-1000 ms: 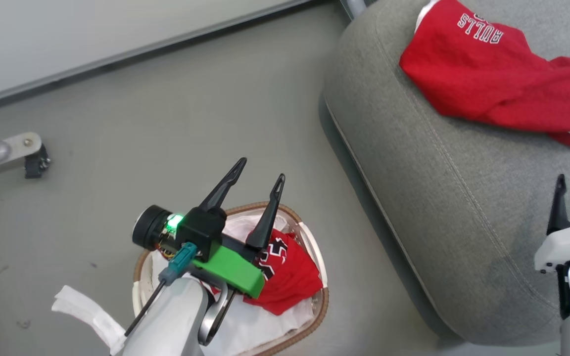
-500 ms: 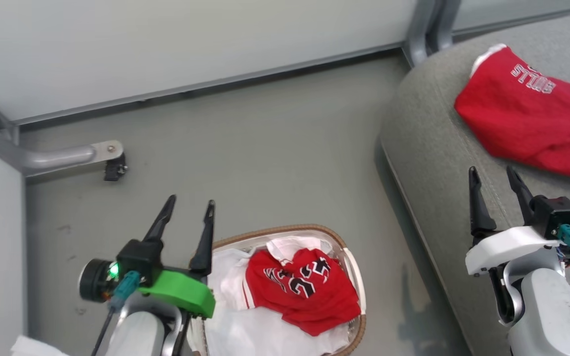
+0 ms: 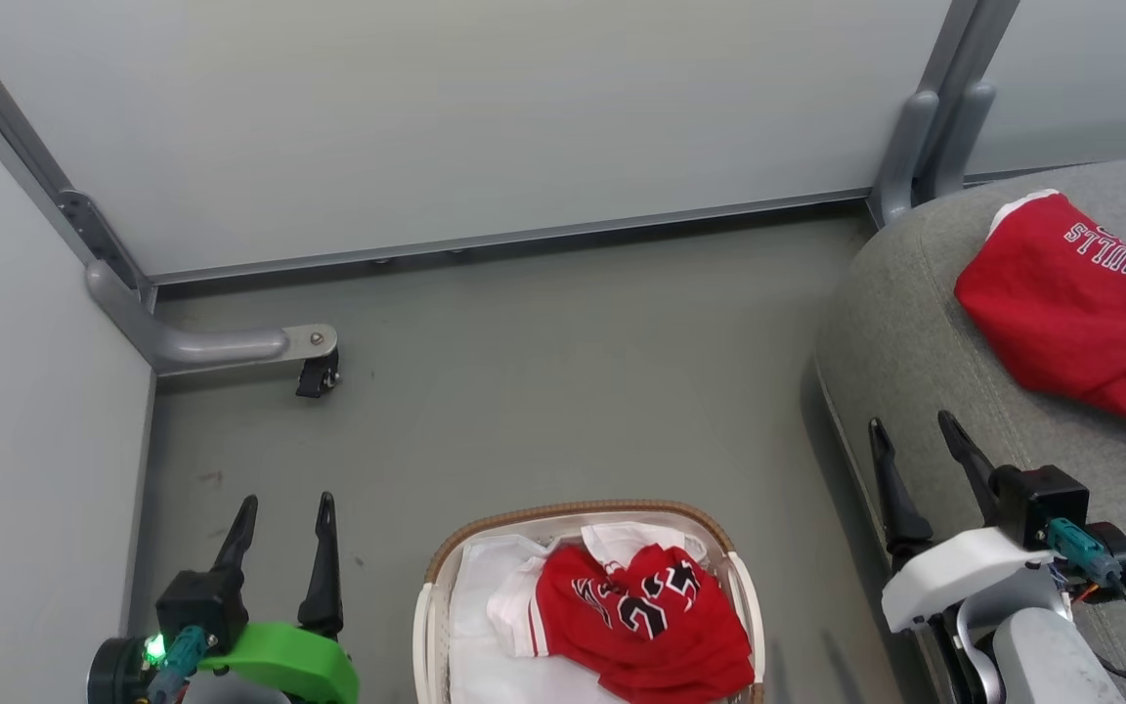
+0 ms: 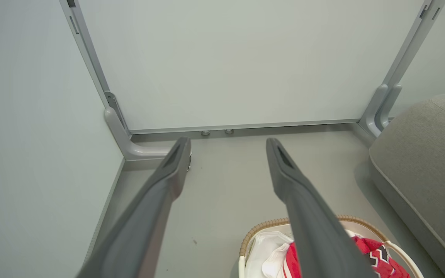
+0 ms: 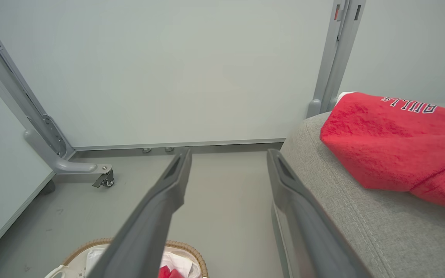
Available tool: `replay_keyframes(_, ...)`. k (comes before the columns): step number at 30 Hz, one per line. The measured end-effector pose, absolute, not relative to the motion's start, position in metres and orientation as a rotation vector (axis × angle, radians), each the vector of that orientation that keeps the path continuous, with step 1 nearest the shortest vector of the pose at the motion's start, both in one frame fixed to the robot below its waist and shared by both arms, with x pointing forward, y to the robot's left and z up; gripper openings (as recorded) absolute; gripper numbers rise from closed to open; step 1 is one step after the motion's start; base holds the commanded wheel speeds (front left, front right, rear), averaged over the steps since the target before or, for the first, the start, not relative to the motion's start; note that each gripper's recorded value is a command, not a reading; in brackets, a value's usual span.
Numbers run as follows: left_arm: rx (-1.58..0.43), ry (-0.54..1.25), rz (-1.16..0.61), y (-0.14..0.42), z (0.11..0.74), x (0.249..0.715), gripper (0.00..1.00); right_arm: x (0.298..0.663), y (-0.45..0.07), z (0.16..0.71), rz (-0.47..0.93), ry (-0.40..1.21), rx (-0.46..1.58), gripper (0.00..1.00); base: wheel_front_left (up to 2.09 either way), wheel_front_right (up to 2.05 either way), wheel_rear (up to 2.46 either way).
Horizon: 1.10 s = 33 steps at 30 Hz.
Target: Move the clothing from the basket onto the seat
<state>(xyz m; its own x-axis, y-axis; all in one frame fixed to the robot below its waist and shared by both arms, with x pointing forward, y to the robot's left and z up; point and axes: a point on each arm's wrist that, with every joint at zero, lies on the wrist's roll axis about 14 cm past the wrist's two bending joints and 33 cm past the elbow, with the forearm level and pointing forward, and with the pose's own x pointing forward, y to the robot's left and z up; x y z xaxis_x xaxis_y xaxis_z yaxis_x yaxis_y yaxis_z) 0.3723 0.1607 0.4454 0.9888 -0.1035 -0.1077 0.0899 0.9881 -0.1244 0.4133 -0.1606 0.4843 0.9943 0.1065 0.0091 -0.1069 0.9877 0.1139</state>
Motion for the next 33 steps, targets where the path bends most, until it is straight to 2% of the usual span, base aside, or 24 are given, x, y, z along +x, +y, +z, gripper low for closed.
replay_keyframes(7, -0.131, 0.144, -0.054, 0.174, 0.436, 0.350, 1.00, 0.396, -0.157, 0.477, 0.116, 0.020, 0.124, 1.00, 0.00, 0.00, 0.00)
replay_keyframes(15, -0.152, 0.165, -0.103, 0.157, 0.430, 0.350, 1.00, 0.391, -0.160, 0.472, 0.107, 0.038, 0.132, 1.00, 0.00, 0.00, 0.00)
replay_keyframes(23, -0.171, 0.186, -0.201, 0.123, 0.426, 0.371, 1.00, 0.407, -0.161, 0.478, 0.106, 0.012, 0.131, 1.00, 0.00, 0.00, 0.00)
replay_keyframes(33, -0.202, 0.279, -0.424, 0.047, 0.398, 0.407, 1.00, 0.439, -0.164, 0.491, 0.108, -0.046, 0.129, 1.00, 0.00, 0.00, 0.00)
